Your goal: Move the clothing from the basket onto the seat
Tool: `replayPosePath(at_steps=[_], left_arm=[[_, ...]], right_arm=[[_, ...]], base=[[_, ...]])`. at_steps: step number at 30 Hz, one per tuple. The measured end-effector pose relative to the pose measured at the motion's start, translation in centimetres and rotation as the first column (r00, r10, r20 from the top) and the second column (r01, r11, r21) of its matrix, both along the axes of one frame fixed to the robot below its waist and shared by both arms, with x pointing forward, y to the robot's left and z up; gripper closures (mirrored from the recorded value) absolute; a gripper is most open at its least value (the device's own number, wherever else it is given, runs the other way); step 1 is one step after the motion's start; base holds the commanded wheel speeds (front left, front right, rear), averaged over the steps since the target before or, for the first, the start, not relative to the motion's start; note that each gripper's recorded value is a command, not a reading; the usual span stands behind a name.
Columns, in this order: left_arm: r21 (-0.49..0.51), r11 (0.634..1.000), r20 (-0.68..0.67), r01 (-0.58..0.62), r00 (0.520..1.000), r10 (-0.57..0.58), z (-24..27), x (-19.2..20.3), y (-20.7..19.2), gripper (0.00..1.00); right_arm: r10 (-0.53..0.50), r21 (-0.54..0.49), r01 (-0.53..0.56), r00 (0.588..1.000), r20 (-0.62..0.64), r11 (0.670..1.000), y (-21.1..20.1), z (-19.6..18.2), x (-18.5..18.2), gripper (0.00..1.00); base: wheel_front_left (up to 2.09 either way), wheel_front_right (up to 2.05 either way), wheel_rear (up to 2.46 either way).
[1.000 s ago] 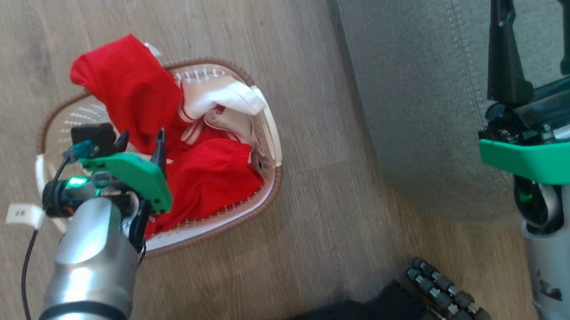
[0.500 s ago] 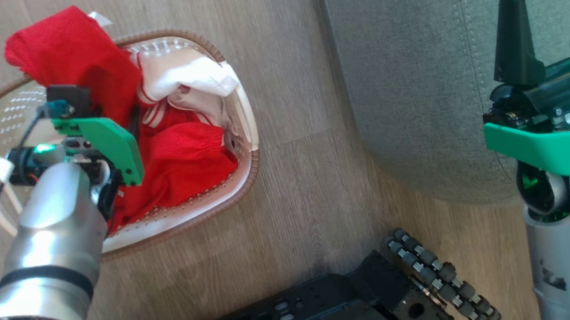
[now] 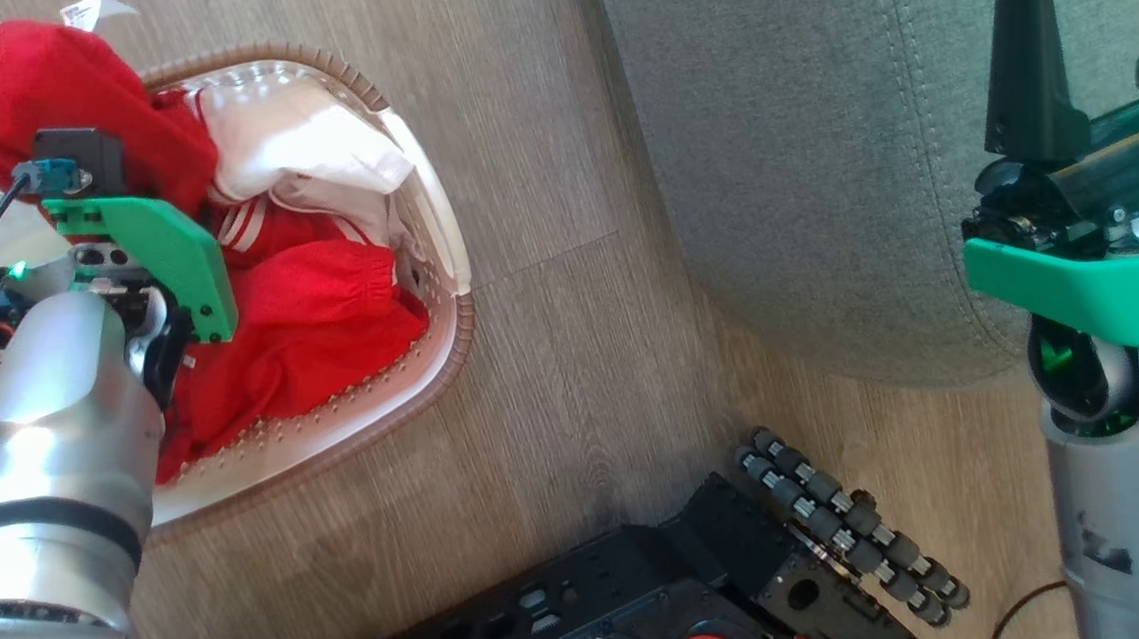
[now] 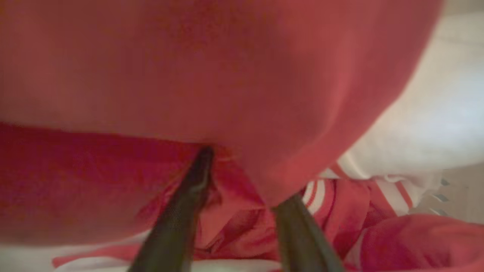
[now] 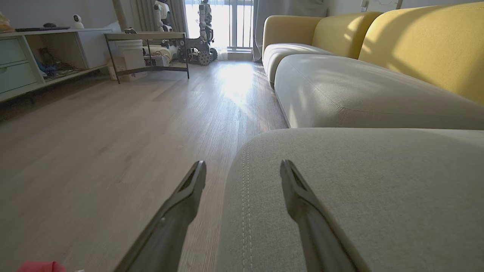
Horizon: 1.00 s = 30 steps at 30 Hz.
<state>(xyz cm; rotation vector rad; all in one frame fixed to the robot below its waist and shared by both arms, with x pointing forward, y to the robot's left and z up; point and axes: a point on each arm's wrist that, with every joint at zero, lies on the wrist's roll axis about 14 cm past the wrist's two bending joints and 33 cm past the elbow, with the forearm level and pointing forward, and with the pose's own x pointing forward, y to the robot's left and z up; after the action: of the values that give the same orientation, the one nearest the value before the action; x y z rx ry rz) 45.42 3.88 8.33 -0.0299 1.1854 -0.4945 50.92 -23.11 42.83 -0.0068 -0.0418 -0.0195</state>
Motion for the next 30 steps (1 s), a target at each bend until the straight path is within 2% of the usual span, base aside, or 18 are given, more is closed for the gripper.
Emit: replayPosePath(at_steps=[1, 6, 19, 30], left_arm=[[0.001, 1.0, -0.007, 0.002, 1.0, -0.002, -0.1, -0.1, 0.0, 1.0], [0.006, 1.0, -0.003, 0.025, 1.0, -0.025, 0.0, -0.1, -0.1, 1.0], [-0.007, 1.0, 0.045, -0.015, 0.999, 0.016, 2.6, 0.7, 0.4, 1.0], [-0.106, 0.993, 0.228, -0.05, 0.971, 0.073, 10.3, -0.1, -0.1, 1.0]], right_arm=[[-0.001, -0.001, 0.001, 1.0, -0.002, 1.0, 0.0, -0.1, 0.0, 0.0], [-0.002, -0.001, 0.002, 1.0, 0.001, 1.0, -0.1, 0.1, 0.0, 0.0], [0.029, 0.007, -0.029, 0.999, 0.039, 1.0, 1.1, 1.9, 0.0, 0.0], [0.052, -0.003, -0.052, 0.988, 0.147, 0.999, 2.2, 7.7, -1.5, 0.0]], base=[[0.0, 0.0, 0.0], [0.0, 0.0, 0.0], [0.0, 0.0, 0.0], [0.0, 0.0, 0.0]])
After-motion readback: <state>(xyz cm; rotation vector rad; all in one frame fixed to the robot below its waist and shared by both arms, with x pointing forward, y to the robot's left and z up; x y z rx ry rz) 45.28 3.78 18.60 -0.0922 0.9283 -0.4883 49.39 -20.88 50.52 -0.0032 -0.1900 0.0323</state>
